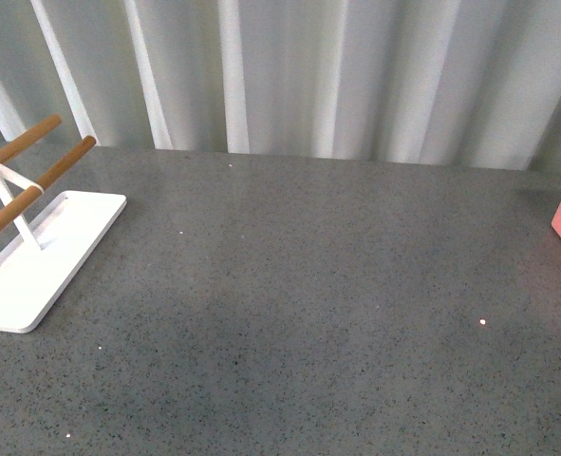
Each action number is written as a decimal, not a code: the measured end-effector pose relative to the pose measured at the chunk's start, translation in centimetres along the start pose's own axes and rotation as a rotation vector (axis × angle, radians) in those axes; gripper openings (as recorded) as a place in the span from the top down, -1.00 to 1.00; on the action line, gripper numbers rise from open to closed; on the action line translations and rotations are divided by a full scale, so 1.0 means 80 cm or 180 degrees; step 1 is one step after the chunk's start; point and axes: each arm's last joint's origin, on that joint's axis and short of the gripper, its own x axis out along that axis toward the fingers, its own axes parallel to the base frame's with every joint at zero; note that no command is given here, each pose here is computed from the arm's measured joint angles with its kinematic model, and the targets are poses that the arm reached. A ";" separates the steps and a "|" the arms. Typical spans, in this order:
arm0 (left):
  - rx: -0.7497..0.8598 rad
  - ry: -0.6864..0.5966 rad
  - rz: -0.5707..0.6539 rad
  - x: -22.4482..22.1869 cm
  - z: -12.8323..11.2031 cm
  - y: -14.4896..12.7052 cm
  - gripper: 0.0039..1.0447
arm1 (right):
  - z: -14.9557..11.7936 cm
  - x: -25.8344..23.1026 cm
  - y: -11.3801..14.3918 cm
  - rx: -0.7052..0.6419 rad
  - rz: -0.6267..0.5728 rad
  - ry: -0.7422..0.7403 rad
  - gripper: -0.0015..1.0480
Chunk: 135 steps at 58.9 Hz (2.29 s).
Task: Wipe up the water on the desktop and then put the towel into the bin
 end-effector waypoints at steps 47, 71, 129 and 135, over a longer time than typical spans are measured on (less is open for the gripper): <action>0.0000 -0.0001 -0.0002 0.000 0.000 0.000 -0.88 | -0.142 -0.146 0.242 -0.0050 0.0215 -0.1912 0.00; 0.0000 0.0000 0.0000 0.000 0.000 0.000 -0.88 | -0.202 -0.160 0.243 0.0057 0.0239 -0.1893 0.93; 0.0000 0.0000 0.0000 0.000 0.000 0.000 -0.88 | -0.255 -0.186 0.243 0.0106 0.0237 -0.1937 0.93; 0.0000 0.0000 0.0000 0.000 0.000 0.000 -0.88 | -0.257 -0.189 0.243 0.0111 0.0229 -0.1943 0.93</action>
